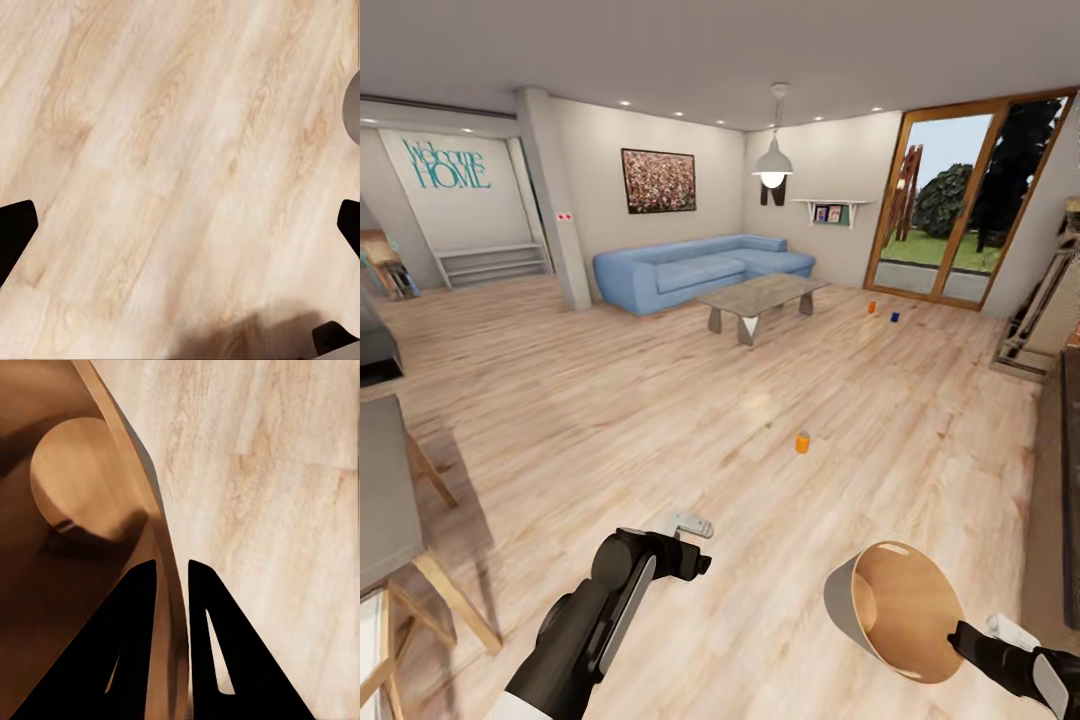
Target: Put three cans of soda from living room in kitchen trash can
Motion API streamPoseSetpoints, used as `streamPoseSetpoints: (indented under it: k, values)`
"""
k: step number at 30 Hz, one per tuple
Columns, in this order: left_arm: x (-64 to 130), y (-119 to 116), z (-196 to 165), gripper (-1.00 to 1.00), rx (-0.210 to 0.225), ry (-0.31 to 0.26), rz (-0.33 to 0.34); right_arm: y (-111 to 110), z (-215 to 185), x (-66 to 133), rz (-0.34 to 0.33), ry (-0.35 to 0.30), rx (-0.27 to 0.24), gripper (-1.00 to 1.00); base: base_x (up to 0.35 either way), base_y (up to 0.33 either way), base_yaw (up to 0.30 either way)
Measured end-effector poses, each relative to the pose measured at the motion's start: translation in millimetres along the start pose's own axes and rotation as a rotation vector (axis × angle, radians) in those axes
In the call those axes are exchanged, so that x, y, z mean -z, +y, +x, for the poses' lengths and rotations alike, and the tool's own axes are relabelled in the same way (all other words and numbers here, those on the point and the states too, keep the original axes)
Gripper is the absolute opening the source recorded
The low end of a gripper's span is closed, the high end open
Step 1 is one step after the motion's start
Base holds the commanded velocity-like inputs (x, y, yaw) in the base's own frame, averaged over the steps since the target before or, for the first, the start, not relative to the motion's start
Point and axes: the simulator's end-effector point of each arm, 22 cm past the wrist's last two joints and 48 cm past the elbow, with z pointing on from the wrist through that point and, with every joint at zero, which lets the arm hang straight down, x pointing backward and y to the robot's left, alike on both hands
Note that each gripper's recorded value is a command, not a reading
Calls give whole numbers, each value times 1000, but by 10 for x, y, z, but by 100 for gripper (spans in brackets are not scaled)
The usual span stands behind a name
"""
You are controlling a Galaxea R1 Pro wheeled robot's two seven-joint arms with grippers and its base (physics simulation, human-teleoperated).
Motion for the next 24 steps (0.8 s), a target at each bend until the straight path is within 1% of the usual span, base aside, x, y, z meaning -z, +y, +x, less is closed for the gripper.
streamPoseSetpoints:
  k: [9, 17, 24]
  values:
    - [-21, -1, 36, 100, 1, 10, 1, 21, 0, -3, -7, -1, -2, -100, 344, -2, -35]
    - [-25, -6, 30, 100, 1, 6, 2, 14, -1, -1, -5, -1, -3, -100, 344, 0, -200]
    - [-26, -9, 25, 100, 1, 4, 3, 19, 8, -4, -6, 3, -1, -100, 344, 0, -77]
